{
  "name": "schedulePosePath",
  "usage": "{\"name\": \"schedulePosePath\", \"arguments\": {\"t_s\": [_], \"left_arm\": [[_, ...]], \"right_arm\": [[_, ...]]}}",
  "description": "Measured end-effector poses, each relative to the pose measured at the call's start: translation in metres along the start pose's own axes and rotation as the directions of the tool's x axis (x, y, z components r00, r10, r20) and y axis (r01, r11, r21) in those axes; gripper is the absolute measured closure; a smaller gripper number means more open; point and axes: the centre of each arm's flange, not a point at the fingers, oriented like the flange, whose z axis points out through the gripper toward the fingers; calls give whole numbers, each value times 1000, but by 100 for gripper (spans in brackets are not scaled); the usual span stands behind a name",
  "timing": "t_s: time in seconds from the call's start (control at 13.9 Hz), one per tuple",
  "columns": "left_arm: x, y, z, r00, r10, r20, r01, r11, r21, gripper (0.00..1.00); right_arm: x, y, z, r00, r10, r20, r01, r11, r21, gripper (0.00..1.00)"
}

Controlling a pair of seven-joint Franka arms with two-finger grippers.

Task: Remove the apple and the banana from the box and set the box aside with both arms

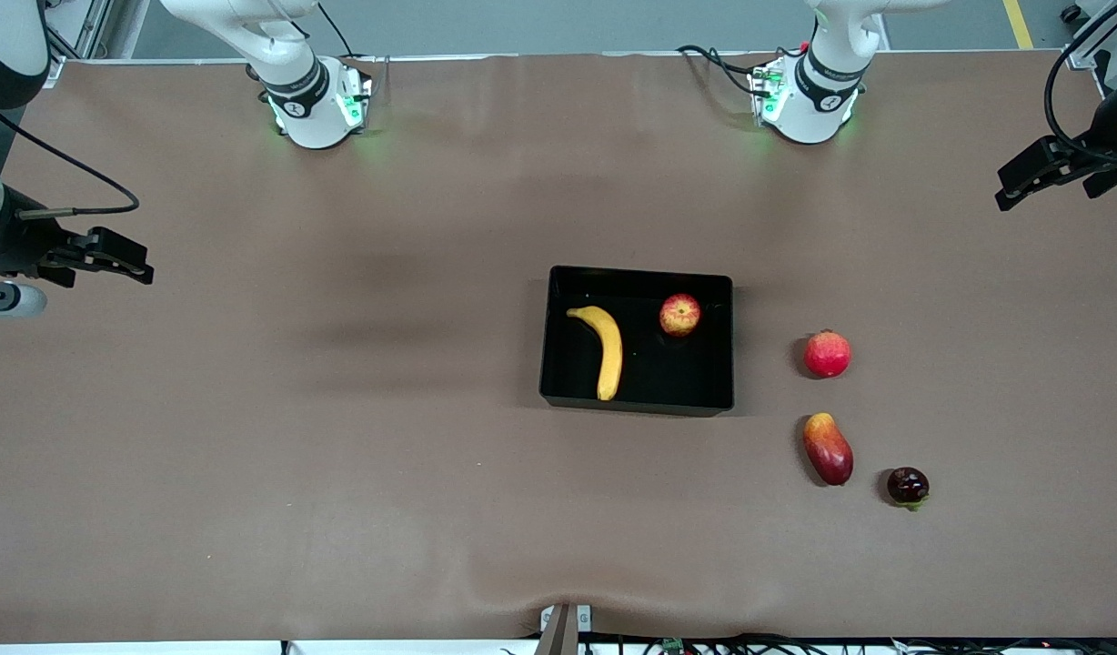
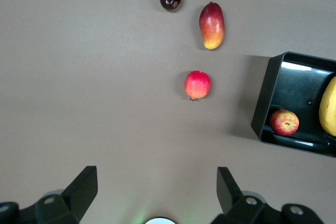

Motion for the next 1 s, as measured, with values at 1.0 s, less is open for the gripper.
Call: {"name": "schedulePosePath", "arguments": {"t_s": [1.0], "left_arm": [[33, 127, 94, 989, -4, 150, 3, 1000, 5, 0]], "right_arm": [[0, 5, -1, 1000, 8, -1, -8, 1000, -1, 0]]}}
